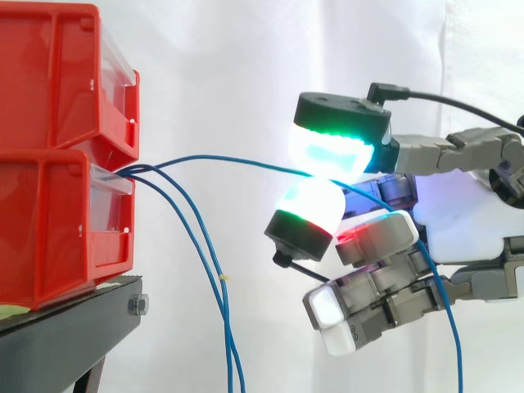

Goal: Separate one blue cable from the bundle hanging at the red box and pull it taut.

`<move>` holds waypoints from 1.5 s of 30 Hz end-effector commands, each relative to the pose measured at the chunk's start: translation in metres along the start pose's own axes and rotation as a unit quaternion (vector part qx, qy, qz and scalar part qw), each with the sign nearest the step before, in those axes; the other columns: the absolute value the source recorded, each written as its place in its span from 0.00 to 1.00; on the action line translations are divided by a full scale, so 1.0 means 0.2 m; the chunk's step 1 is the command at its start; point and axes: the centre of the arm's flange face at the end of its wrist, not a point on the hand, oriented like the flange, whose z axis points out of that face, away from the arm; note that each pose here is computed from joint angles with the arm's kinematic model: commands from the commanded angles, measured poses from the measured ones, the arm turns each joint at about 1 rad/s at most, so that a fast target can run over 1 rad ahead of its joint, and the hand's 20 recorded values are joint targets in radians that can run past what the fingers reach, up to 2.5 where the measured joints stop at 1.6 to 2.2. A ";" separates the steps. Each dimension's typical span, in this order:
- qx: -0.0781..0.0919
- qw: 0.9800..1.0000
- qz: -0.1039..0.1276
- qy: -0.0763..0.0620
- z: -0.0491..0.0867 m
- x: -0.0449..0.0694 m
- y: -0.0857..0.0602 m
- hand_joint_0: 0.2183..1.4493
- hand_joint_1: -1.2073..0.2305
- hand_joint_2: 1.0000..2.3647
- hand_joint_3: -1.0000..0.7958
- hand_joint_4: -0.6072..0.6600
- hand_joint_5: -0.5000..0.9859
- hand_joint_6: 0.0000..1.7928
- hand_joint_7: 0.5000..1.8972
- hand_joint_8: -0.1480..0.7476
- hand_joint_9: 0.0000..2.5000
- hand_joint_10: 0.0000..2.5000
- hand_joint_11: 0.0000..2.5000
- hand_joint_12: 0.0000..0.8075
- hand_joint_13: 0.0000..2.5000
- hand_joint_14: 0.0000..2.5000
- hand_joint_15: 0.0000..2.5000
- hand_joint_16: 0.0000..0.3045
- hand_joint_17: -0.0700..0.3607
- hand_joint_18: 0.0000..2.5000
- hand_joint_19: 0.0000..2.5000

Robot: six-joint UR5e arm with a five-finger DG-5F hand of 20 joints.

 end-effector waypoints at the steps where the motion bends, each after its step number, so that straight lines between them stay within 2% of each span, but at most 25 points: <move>1: -0.005 1.000 -0.001 0.003 0.00 0.01 0.01 0.41 0.30 0.02 0.52 0.36 0.22 0.54 0.61 0.44 0.50 0.01 0.54 0.42 0.34 0.01 0.24 0.15 0.40 0.23 0.22; 45: -0.003 1.000 -0.003 0.002 0.00 0.02 0.00 0.40 0.30 0.02 0.53 0.38 0.23 0.54 0.59 0.46 0.49 0.01 0.53 0.42 0.33 0.01 0.24 0.15 0.40 0.23 0.22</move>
